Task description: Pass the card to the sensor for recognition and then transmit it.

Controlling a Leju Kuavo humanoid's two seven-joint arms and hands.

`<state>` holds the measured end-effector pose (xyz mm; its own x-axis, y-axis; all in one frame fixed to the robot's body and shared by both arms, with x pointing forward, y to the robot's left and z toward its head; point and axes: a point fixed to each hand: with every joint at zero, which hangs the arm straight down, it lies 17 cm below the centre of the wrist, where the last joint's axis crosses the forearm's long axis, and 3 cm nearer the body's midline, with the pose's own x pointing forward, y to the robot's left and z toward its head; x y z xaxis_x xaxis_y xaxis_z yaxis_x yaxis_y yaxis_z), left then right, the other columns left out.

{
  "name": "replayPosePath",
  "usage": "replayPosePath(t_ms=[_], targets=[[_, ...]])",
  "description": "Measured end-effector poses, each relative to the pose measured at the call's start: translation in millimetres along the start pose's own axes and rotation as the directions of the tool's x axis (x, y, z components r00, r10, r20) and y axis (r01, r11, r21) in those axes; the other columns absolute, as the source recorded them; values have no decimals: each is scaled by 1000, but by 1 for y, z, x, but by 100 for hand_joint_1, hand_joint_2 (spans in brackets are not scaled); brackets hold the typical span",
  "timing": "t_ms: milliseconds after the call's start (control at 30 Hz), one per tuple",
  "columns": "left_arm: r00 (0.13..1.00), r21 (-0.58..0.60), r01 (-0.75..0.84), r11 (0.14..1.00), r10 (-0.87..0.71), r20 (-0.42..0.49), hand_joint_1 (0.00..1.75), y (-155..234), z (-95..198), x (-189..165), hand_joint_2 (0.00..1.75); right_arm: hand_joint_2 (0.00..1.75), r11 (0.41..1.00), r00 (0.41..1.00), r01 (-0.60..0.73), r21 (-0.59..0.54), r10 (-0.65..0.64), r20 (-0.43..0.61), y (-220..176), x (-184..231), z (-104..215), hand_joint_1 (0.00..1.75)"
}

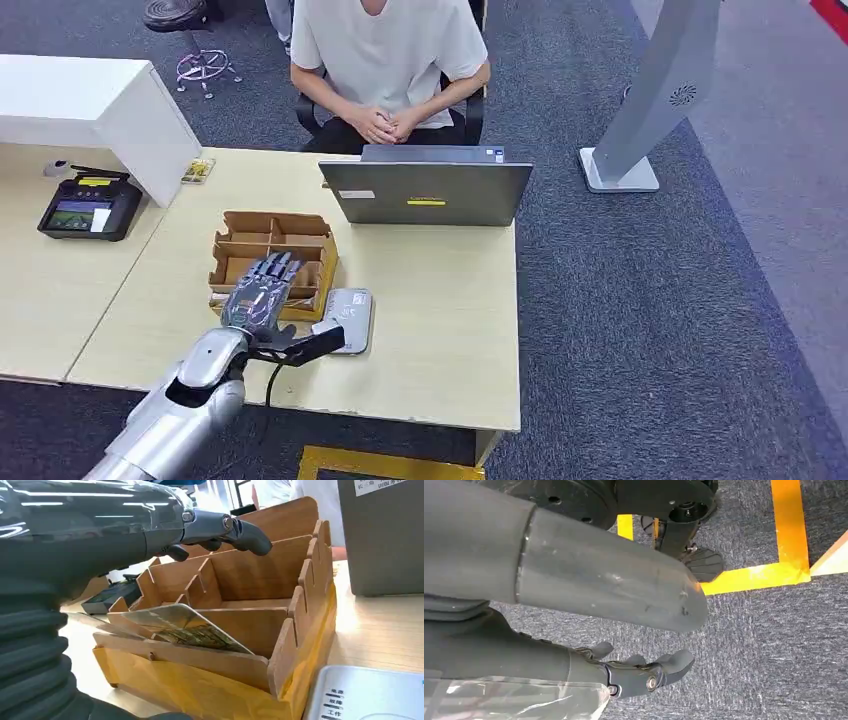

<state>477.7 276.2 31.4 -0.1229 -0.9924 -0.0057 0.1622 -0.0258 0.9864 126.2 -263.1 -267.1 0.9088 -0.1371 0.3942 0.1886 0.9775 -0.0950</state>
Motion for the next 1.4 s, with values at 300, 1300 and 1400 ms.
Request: replayPosePath(t_ms=[300, 1300, 1400], targets=[[1000, 8, 1, 1000, -1, -3, 0, 1, -1, 0, 175, 0, 1000, 1000, 1, 1, -1, -1, 0, 0, 0, 0], [999, 114, 12, 993, -18, 50, 0, 37, 7, 24, 175, 0, 999, 999, 41, -16, -42, -7, -5, -1, 0, 0], [999, 112, 19, 993, -24, 41, 0, 37, 7, 21, 175, 0, 999, 999, 46, -18, -46, -8, -5, -2, 0, 0]])
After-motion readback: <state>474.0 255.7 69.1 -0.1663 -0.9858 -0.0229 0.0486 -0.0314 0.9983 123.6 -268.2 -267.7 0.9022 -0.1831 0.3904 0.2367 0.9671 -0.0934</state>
